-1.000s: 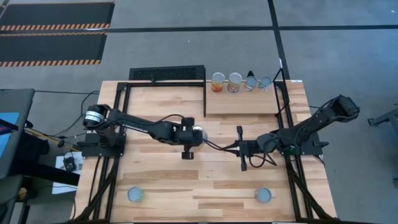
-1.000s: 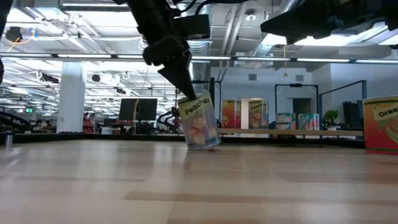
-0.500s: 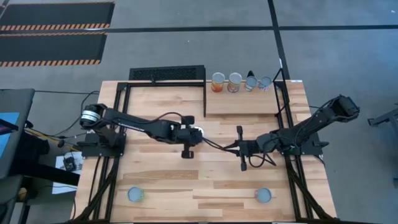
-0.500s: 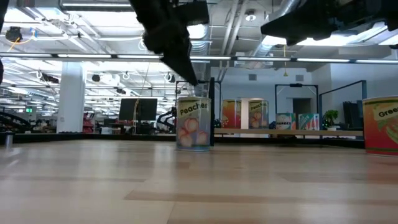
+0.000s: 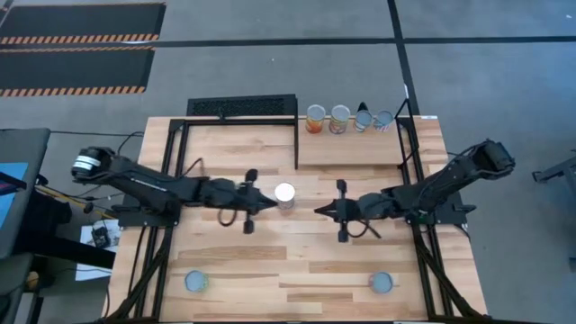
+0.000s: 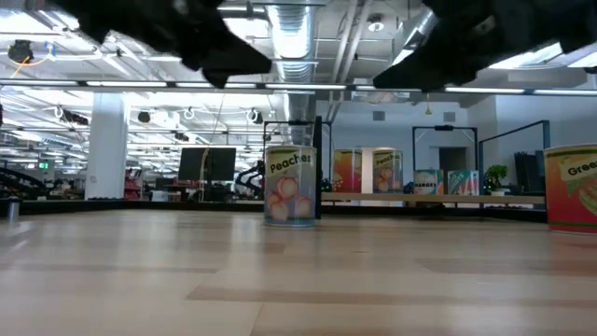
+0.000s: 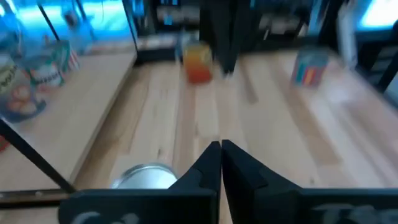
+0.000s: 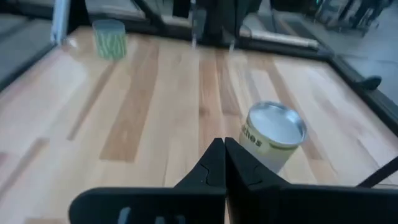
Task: Pick and place cans onto a shelf
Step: Put the blue can on the shelf
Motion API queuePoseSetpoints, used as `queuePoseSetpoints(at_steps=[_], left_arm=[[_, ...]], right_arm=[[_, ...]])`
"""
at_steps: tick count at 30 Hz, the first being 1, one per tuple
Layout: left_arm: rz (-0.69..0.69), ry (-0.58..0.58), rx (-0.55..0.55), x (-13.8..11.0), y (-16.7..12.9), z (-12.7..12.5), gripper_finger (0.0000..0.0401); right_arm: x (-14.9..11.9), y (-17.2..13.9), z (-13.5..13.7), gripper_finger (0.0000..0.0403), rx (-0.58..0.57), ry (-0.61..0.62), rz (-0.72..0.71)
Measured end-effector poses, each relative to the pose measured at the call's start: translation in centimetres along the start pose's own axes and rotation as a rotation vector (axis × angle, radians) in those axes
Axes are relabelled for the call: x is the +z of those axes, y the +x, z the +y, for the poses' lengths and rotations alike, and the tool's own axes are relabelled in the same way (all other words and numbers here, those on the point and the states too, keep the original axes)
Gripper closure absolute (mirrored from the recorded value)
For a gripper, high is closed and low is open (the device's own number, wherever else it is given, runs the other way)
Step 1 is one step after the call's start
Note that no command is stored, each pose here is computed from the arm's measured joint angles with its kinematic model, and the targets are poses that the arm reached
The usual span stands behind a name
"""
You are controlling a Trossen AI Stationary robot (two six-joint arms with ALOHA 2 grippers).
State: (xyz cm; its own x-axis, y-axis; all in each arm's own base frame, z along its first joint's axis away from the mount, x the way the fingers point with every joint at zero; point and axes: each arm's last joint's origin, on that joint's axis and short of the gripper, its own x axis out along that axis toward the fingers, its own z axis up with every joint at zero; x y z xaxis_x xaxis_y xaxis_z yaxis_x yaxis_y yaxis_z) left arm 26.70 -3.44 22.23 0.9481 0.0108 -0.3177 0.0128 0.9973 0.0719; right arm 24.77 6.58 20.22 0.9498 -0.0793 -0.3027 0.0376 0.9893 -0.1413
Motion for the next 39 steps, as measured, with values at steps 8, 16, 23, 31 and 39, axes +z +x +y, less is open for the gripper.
queuePoseSetpoints(at_steps=[8, 16, 23, 31, 39], left_arm=[[-0.237, -0.049, 0.022, -4.6, -3.6, 0.5, 0.0399], [-0.236, -0.074, 0.069, -6.6, -4.4, 0.9, 0.0399], [-0.238, -0.076, 0.071, -6.6, -4.4, 0.9, 0.0399], [-0.228, -0.078, 0.075, -6.7, -4.4, 0.9, 0.0399], [-0.218, -0.081, 0.075, -6.8, -4.3, 0.9, 0.0399]], right_arm=[[3.2, 4.6, -0.6, 0.0363, -0.032, -0.035, 0.169], [5.2, 8.6, -2.0, 0.0302, -0.050, -0.098, 0.376], [5.1, 11.3, -2.9, 0.0243, -0.034, -0.184, 0.499], [4.8, 12.7, -3.5, 0.0246, 0.001, -0.226, 0.512], [4.7, 12.7, -4.2, 0.0327, 0.028, -0.204, 0.520]])
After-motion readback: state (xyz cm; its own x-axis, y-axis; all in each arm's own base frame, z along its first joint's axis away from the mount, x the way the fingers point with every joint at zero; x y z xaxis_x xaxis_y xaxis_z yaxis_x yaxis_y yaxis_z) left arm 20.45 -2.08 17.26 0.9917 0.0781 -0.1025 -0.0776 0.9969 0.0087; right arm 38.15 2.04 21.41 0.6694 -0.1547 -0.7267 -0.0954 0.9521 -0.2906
